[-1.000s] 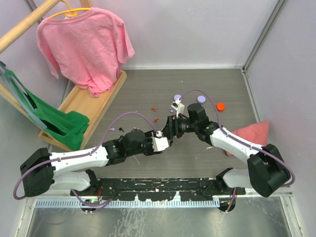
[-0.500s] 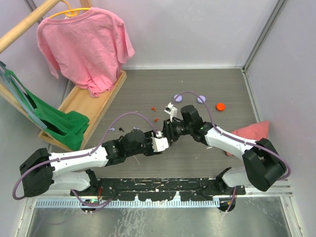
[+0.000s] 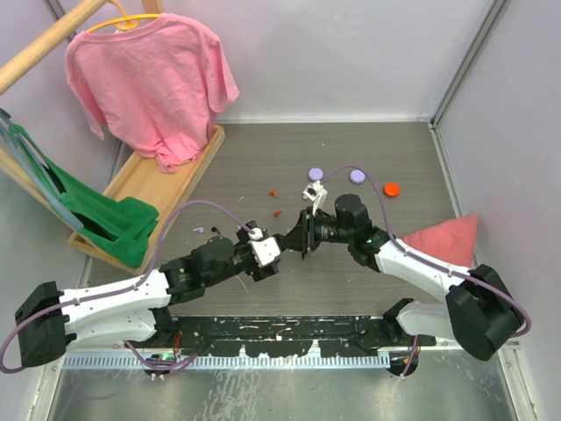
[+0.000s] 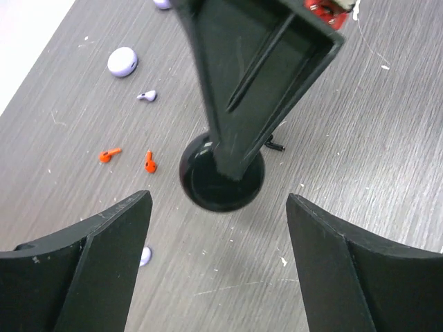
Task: Insert the wireless bluetooth earbuds into the charging case
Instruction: Pick up the charging case at the center of the board.
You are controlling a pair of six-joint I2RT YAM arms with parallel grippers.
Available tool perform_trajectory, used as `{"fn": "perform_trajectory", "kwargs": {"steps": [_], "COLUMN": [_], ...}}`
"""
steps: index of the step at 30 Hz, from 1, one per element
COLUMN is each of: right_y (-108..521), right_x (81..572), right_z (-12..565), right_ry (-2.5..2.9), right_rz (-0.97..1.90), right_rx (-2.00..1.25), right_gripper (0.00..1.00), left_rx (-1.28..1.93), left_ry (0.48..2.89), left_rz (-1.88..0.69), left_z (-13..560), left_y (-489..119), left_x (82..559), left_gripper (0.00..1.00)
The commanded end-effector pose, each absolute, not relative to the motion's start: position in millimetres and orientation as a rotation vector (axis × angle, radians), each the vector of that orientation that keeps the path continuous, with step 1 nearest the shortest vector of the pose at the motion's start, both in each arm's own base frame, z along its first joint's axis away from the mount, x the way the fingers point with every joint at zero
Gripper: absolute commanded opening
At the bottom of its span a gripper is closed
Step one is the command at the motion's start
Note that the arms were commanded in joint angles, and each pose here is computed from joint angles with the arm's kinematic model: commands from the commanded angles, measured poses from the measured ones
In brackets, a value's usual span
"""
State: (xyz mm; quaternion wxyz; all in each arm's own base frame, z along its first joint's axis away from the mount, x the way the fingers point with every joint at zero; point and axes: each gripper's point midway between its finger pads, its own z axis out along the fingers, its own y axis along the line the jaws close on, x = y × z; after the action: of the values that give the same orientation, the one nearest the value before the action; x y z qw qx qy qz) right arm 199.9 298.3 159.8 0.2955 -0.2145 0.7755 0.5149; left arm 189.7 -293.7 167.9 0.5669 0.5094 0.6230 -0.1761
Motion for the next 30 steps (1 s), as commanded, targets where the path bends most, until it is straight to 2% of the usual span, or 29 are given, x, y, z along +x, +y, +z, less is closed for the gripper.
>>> {"fn": "perform_trajectory", "kwargs": {"steps": [1,10,21,30], "right_y": [299.5,284.0,274.0,271.8], "right_x": [208.7,199.2,175.1,163.5], "right_z": [203.2,227.0,256.7,268.9], "right_ry": [1.802,1.556,1.332,1.254], "right_rz": [1.409,1.456,1.581,1.644], "right_rx": [-0.491,-0.402,-0.401,-0.421], "right_gripper": [0.11,0.10,0.11,0.11], "left_rx": [0.939,0.668,0.520,0.523], "left_ry": [1.446,1.512,1.448,1.421], "left_rz": [-0.528,-0.801,-1.187,-1.336], "left_z": [202.8,226.3,264.4,281.1], "left_y": [-288.5,-278.4,-292.9,-305.8], "left_x": [191.2,183.4,173.9,167.0], "left_gripper": [0.81,0.82,0.72,0.61]}}
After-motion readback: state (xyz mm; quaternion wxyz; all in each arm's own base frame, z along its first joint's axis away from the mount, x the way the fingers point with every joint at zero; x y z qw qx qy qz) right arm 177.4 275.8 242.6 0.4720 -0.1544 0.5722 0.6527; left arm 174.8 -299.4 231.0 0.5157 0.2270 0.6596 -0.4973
